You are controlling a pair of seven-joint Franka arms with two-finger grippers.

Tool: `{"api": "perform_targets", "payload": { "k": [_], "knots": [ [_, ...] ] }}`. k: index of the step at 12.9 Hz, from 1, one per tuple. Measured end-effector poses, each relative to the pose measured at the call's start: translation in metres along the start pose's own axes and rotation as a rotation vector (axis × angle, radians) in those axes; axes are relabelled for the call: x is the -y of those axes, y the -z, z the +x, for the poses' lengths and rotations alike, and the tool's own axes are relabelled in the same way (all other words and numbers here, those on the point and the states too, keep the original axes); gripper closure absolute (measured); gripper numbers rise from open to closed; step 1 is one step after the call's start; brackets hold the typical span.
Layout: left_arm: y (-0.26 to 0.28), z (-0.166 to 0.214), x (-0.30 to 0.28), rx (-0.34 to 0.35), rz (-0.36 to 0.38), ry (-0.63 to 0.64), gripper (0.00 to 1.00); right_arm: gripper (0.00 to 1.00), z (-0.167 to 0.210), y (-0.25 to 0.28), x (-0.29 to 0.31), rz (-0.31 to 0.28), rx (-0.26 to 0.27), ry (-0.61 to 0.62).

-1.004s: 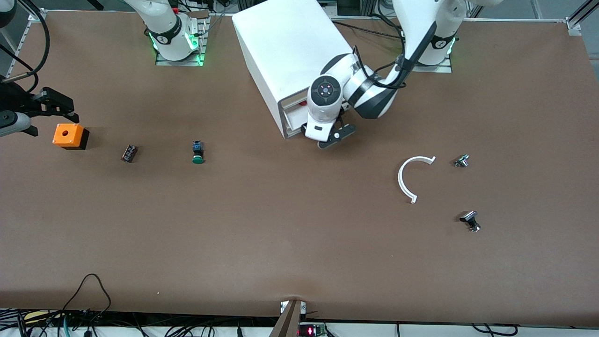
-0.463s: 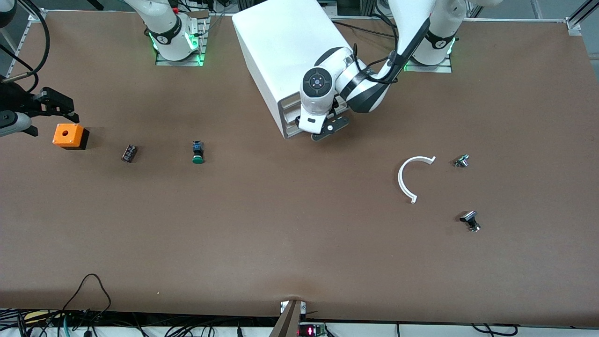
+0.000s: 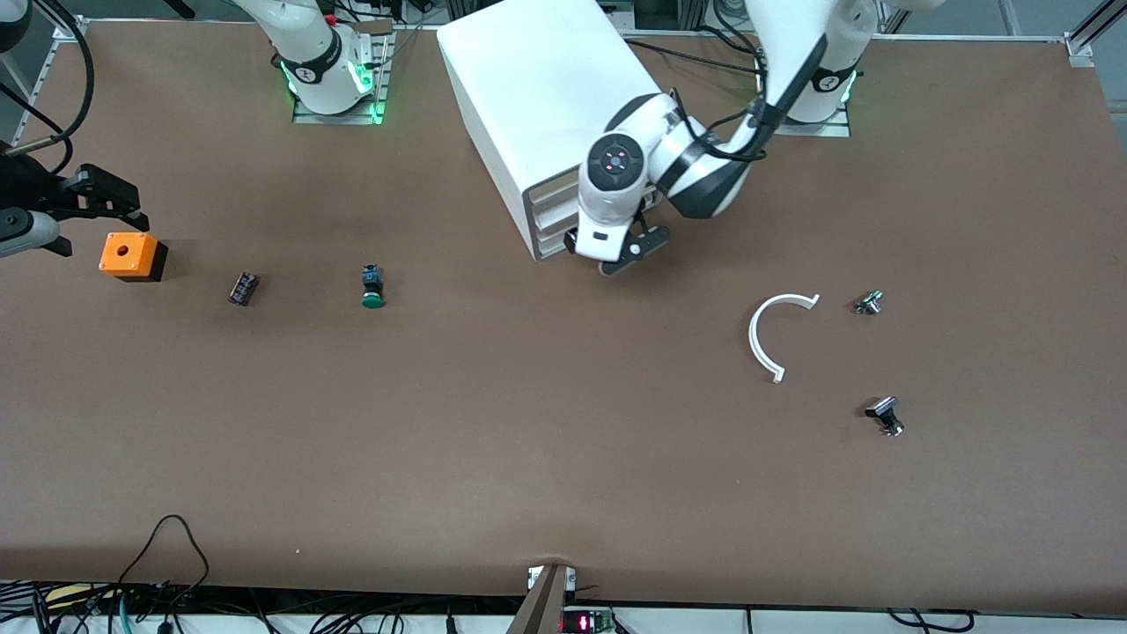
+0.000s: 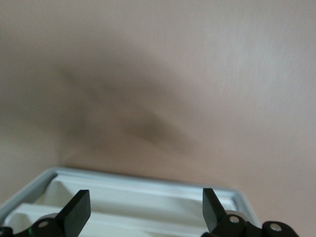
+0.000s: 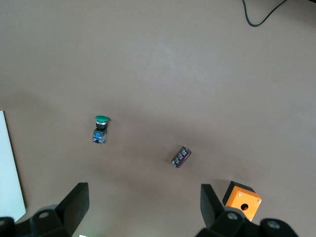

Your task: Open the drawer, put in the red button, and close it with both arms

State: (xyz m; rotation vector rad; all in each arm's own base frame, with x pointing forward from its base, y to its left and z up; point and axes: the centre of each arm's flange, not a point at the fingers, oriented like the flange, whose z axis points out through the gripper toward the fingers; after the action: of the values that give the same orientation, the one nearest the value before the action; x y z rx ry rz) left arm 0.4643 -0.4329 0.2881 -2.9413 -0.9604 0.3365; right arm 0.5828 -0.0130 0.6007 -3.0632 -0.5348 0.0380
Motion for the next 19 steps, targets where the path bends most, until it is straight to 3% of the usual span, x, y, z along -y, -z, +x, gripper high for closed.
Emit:
{"api": "perform_targets", "payload": {
  "k": [4,9,19],
  "knots": [
    [0.060,0.078,0.024,-0.090,-0.068,0.075,0.00,0.00,0.000,0.000,0.001,0.000,0.000,0.001],
    [0.114,0.136,0.063,-0.188,-0.078,0.130,0.00,0.00,0.000,0.000,0.001,0.000,0.000,0.001],
    [0.208,0.224,0.167,-0.199,0.002,-0.065,0.00,0.00,0.000,0.000,0.001,0.000,-0.001,0.001]
  ]
}}
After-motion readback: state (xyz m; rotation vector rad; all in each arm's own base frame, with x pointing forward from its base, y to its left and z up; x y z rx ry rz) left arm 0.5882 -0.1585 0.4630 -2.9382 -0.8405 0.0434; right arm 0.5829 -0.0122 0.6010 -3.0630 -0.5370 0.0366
